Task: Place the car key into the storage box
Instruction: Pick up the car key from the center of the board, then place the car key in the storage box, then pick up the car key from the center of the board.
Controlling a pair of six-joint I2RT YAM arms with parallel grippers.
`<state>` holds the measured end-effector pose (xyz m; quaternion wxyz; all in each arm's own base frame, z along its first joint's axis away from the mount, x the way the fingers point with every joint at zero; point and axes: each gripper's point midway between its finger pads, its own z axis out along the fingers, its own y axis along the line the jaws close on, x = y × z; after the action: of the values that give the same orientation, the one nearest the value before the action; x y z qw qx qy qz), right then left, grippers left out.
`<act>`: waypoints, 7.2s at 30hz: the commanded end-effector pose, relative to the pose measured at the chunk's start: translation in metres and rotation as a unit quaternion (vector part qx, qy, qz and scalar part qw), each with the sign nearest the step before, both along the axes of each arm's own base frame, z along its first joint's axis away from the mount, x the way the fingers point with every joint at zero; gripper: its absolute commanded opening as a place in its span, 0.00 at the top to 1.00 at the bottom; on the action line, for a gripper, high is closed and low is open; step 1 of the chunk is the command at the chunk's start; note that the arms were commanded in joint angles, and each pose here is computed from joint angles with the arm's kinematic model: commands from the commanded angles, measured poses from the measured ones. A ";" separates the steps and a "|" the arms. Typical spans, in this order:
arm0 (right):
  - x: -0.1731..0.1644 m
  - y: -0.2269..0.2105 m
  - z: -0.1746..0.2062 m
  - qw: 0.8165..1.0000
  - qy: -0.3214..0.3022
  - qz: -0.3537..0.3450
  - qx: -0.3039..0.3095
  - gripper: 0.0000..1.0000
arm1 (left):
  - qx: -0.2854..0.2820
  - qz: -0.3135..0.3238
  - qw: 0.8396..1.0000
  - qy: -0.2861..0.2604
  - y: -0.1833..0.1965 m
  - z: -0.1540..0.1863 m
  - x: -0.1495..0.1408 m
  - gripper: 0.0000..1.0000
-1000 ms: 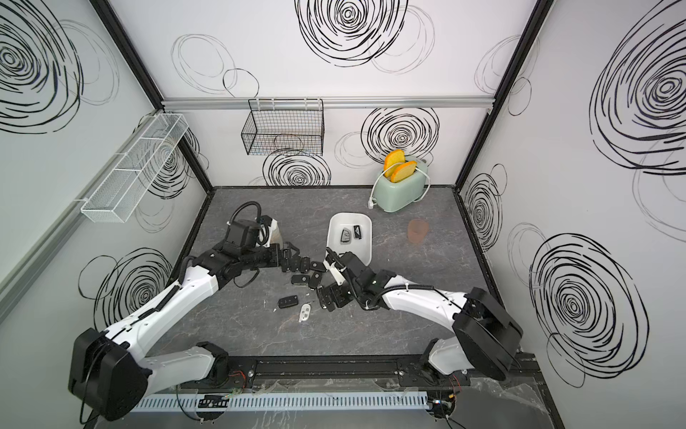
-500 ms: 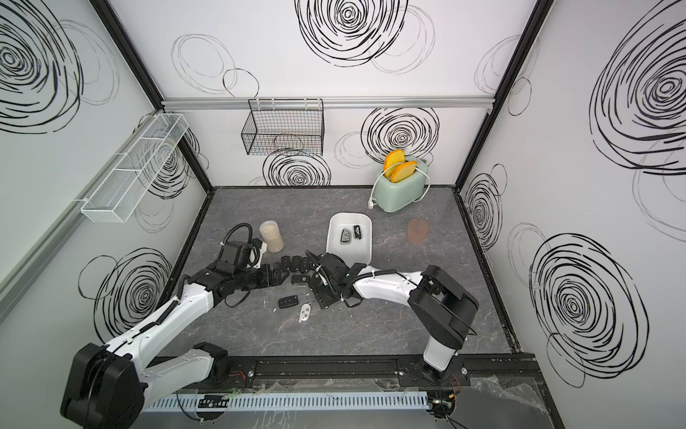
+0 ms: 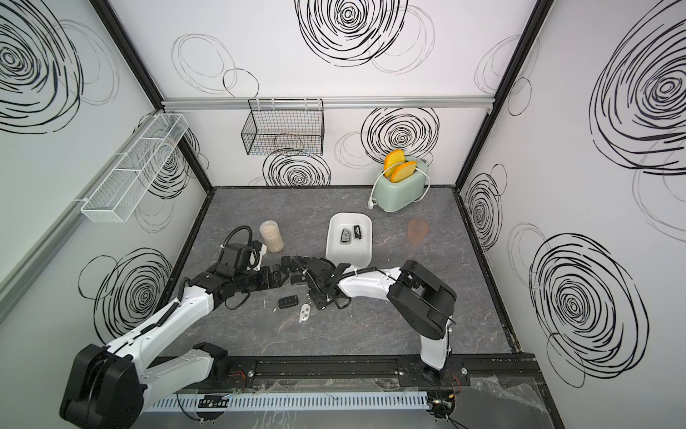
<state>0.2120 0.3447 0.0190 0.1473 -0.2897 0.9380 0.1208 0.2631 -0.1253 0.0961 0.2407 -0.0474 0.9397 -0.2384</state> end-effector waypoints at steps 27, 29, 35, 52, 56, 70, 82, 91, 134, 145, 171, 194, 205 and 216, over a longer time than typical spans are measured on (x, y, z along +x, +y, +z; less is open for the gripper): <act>0.017 -0.031 0.085 0.991 -0.059 -0.067 0.098 0.71 | -0.026 -0.014 0.999 -0.037 -0.020 0.024 0.020 0.02; 0.029 -0.039 0.097 0.987 -0.072 -0.086 0.111 0.70 | -0.029 -0.022 0.998 -0.043 -0.029 0.029 0.023 0.02; 0.077 -0.072 0.120 0.974 -0.107 -0.156 0.127 0.70 | -0.030 -0.033 0.998 -0.055 -0.049 0.037 0.034 0.02; 0.179 -0.125 0.077 0.957 -0.110 -0.259 0.068 0.70 | 0.016 -0.059 0.997 -0.054 -0.056 0.010 0.037 0.02; 0.191 -0.128 0.062 0.958 -0.098 -0.265 0.051 0.70 | 0.039 -0.059 0.996 -0.049 -0.048 -0.002 0.035 0.02; 0.216 -0.125 0.014 0.956 -0.067 -0.286 0.003 0.69 | 0.043 -0.059 0.995 -0.070 -0.050 0.008 0.040 0.02; 0.209 -0.134 -0.006 0.949 -0.052 -0.310 -0.016 0.63 | 0.047 -0.057 0.995 -0.071 -0.049 0.007 0.041 0.02; 0.216 -0.123 0.035 0.948 -0.088 -0.306 0.024 0.46 | 0.056 -0.058 0.995 -0.061 -0.048 -0.001 0.037 0.02; 0.077 -0.104 0.127 0.950 -0.098 -0.176 0.239 0.01 | 0.128 -0.187 0.969 0.101 -0.078 -0.035 -0.082 0.10; 0.069 -0.117 0.128 0.950 -0.107 -0.183 0.229 0.01 | 0.173 -0.232 0.950 0.115 -0.097 -0.062 -0.091 0.28; 0.062 -0.121 0.119 0.953 -0.097 -0.181 0.222 0.01 | 0.218 -0.245 0.937 0.122 -0.100 -0.088 -0.085 0.67; 0.075 -0.138 0.109 0.948 -0.091 -0.205 0.227 0.01 | 0.045 -0.192 0.980 0.023 -0.133 0.034 0.005 0.71; 0.084 -0.151 0.109 0.941 -0.091 -0.224 0.237 0.01 | -0.046 -0.165 0.984 -0.053 -0.184 0.083 0.077 0.72; 0.087 -0.171 0.111 0.927 -0.097 -0.256 0.256 0.01 | 0.012 -0.179 0.982 -0.064 -0.226 0.054 0.124 0.72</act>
<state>0.2975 0.1764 0.1202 0.3174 -0.0123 0.9085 0.2716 0.3732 -0.3421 0.1503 0.2300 0.1289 0.9208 -0.2875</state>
